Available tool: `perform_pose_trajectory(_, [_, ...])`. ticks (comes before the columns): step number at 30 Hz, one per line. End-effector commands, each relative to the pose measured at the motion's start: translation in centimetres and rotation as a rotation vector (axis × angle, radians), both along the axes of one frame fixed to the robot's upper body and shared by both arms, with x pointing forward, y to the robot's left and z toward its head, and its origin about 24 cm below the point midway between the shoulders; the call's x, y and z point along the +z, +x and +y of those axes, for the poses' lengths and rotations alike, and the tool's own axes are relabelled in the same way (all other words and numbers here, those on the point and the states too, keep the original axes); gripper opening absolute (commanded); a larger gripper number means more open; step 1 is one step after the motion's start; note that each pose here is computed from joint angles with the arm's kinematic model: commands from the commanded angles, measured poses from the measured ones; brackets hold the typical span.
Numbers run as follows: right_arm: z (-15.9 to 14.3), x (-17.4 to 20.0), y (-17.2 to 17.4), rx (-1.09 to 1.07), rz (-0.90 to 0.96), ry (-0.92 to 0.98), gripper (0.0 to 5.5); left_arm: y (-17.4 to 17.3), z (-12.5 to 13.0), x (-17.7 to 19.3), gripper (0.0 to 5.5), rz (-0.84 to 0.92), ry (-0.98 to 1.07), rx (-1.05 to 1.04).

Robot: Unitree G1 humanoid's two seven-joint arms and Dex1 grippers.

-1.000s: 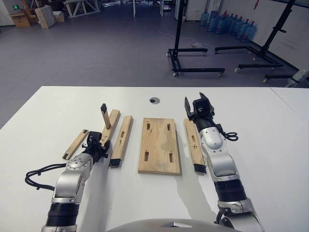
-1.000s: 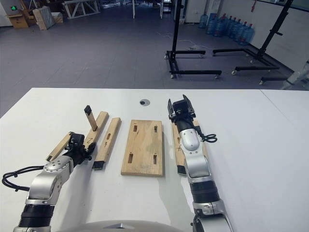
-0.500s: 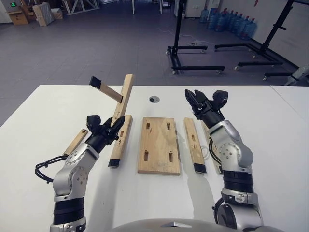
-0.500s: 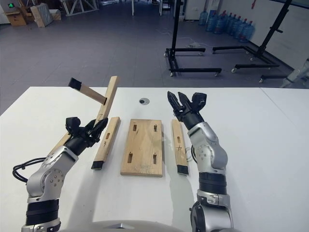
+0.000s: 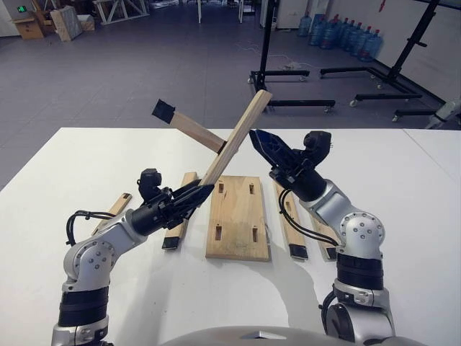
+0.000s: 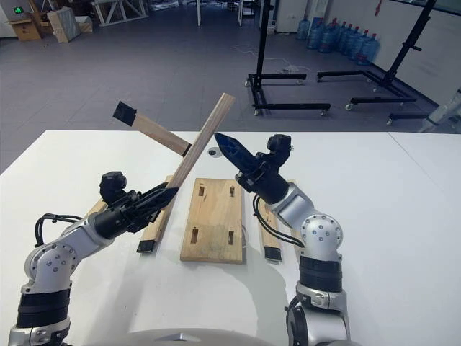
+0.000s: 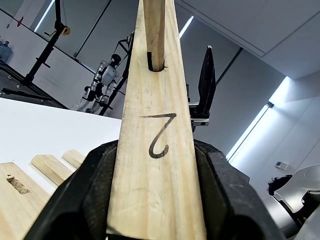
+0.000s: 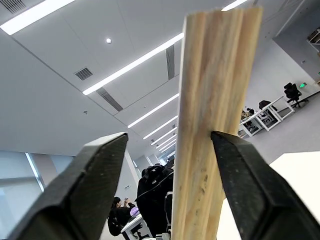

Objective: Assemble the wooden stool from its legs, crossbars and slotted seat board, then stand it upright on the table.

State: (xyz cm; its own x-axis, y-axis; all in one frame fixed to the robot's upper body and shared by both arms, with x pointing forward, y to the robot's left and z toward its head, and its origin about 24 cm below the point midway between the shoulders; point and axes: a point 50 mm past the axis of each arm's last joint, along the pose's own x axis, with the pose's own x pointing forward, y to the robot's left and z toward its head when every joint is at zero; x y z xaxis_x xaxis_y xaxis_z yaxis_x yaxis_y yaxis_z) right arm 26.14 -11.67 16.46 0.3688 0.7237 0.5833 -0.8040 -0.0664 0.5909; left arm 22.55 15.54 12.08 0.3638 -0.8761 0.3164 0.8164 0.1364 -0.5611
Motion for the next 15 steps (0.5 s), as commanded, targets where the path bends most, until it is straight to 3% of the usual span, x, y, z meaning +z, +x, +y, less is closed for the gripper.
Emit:
perform_pose_trajectory(1, [0.4, -0.2, -0.2, 0.020, -0.012, -0.045, 3.78, 0.0, -0.4, 0.6, 2.02, -0.013, -0.005, -0.040])
perform_pose_trajectory(15, [0.0, 0.7, 1.3, 0.037, -0.025, 0.007, 3.86, -0.7, -1.3, 0.2, 2.02, 0.001, 0.000, -0.113])
